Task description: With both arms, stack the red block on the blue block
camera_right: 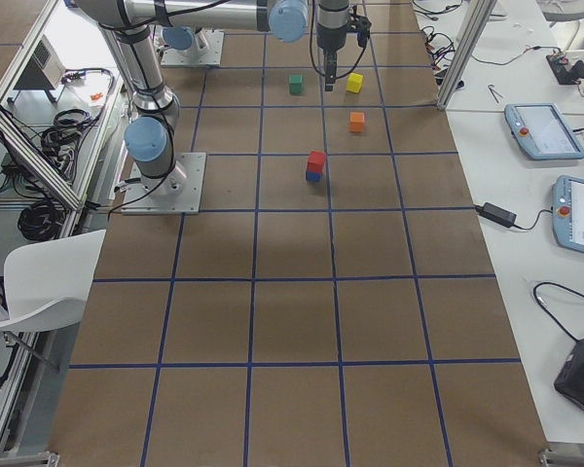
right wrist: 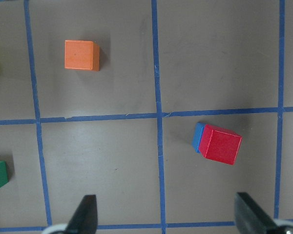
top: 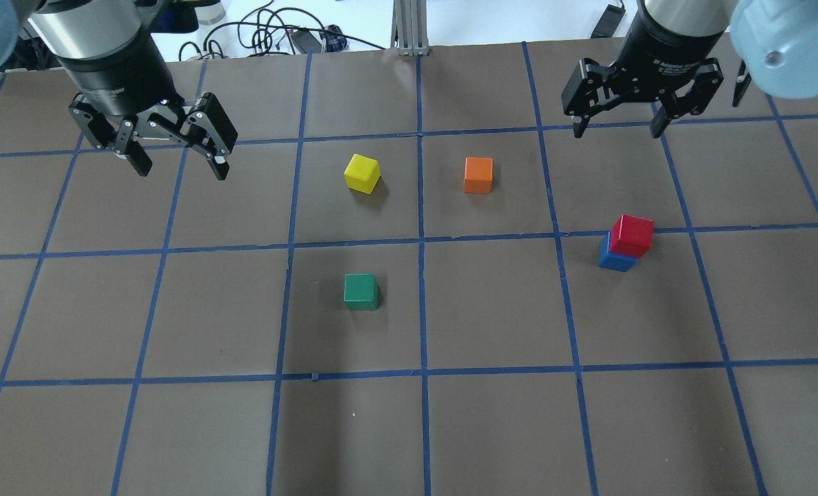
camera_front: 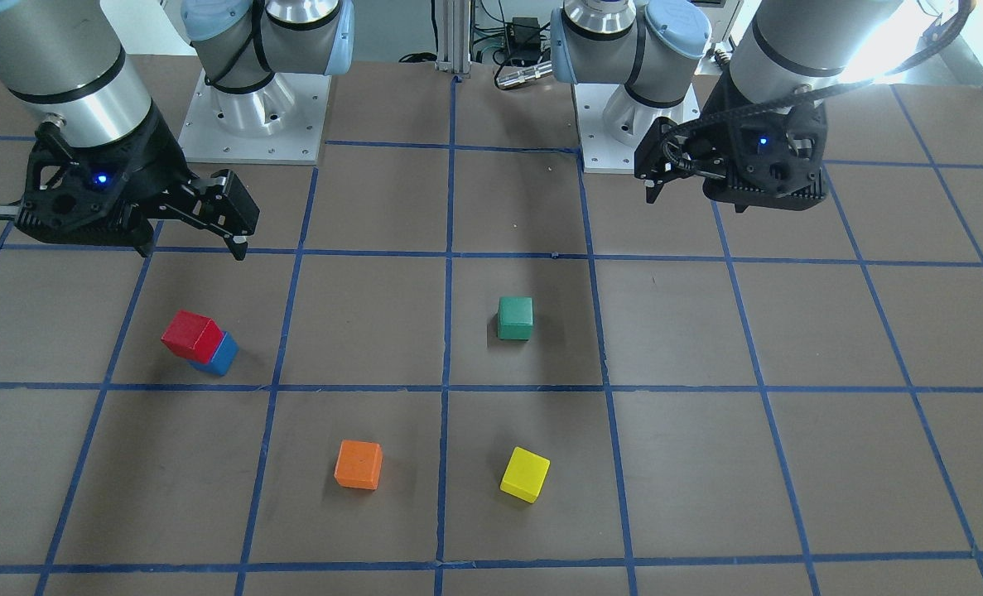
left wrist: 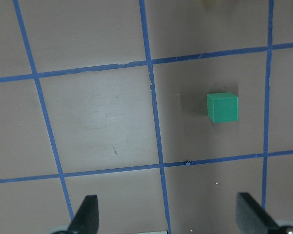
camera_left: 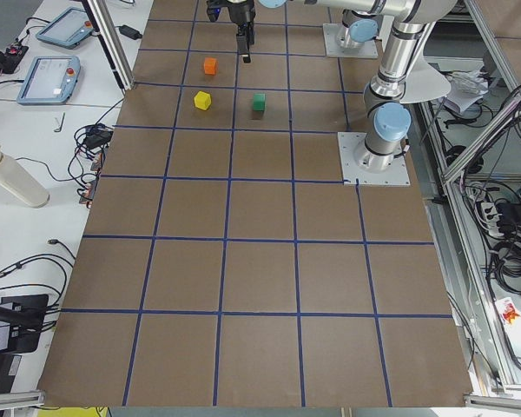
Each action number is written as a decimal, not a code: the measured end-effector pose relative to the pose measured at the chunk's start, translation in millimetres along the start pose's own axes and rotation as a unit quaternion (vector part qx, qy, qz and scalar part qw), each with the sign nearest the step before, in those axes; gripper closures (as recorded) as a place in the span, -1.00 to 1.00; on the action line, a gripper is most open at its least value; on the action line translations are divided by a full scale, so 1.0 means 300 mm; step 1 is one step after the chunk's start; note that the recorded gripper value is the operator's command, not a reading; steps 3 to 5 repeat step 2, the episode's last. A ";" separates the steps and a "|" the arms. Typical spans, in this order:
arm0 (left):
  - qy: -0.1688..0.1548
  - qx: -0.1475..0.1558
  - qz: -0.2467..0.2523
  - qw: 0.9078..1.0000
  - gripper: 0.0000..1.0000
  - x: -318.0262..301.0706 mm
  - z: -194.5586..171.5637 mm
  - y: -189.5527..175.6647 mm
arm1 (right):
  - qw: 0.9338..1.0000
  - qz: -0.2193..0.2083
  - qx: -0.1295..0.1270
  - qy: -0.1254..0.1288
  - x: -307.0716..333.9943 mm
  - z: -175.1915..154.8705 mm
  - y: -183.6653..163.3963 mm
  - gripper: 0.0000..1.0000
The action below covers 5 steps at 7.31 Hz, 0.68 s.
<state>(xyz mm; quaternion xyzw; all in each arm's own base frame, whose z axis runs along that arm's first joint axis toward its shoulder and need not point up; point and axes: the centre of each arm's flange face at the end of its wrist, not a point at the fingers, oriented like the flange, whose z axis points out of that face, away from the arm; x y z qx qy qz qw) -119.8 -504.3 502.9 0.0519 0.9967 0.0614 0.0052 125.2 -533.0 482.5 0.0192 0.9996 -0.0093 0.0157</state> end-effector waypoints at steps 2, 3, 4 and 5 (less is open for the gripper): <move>-0.001 0.019 -0.001 1.000 -1.00 -0.002 0.036 -0.010 | 1.000 0.001 -0.003 -0.003 -0.003 -0.013 -0.023 -1.00; -0.001 0.019 -0.001 1.000 -1.00 -0.002 0.036 -0.010 | 1.000 0.001 -0.003 -0.003 -0.003 -0.013 -0.023 -1.00; -0.001 0.019 -0.001 1.000 -1.00 -0.002 0.036 -0.010 | 1.000 0.001 -0.003 -0.003 -0.003 -0.013 -0.023 -1.00; -0.001 0.019 -0.001 1.000 -1.00 -0.002 0.036 -0.010 | 1.000 0.001 -0.003 -0.003 -0.003 -0.013 -0.023 -1.00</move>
